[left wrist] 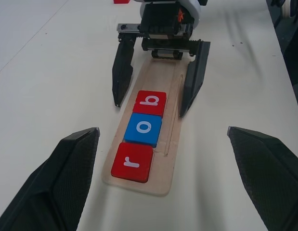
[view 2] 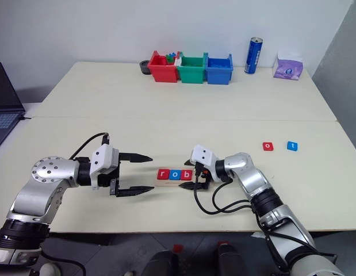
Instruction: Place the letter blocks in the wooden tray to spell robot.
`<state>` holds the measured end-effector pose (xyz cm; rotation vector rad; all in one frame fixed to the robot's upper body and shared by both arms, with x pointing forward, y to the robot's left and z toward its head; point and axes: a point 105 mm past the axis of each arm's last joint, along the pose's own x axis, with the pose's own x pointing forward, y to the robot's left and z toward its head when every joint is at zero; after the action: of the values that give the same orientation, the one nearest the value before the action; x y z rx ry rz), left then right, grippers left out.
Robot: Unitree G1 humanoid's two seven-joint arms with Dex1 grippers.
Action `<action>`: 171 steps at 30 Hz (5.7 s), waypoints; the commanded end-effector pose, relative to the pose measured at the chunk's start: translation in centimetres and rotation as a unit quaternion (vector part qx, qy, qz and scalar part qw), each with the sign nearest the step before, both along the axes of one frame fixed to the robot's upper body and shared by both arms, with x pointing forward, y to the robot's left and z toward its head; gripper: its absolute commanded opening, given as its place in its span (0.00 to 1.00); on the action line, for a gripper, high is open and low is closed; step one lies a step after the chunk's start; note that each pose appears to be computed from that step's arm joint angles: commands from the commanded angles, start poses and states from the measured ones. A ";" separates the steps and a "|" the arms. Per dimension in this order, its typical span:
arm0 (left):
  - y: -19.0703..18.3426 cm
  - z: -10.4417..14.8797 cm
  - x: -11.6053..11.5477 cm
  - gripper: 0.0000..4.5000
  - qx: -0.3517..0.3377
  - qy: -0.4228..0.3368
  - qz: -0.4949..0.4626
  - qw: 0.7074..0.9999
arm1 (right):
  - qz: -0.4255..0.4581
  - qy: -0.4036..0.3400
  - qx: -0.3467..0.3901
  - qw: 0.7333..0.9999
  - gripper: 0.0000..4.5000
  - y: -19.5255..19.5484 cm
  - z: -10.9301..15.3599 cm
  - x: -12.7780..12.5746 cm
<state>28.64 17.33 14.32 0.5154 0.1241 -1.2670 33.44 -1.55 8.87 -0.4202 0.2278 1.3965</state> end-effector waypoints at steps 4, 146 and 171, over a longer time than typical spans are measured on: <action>-0.2 0.7 0.1 1.00 0.003 -0.016 -0.007 1.000 | 0.002 -0.033 0.028 0.999 0.99 -0.2 3.4 0.4; -12.6 0.6 -1.0 1.00 -0.101 -0.005 -0.023 0.995 | -0.607 0.068 0.022 0.792 1.00 -12.9 3.4 -5.6; -12.5 0.5 -0.9 1.00 -0.074 0.003 -0.132 0.988 | -0.144 -0.040 -0.051 0.988 1.00 -16.5 1.7 -3.2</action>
<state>28.02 5.26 14.31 0.3925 0.0031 -1.4918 29.98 -18.22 9.99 -0.4592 0.3149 1.0682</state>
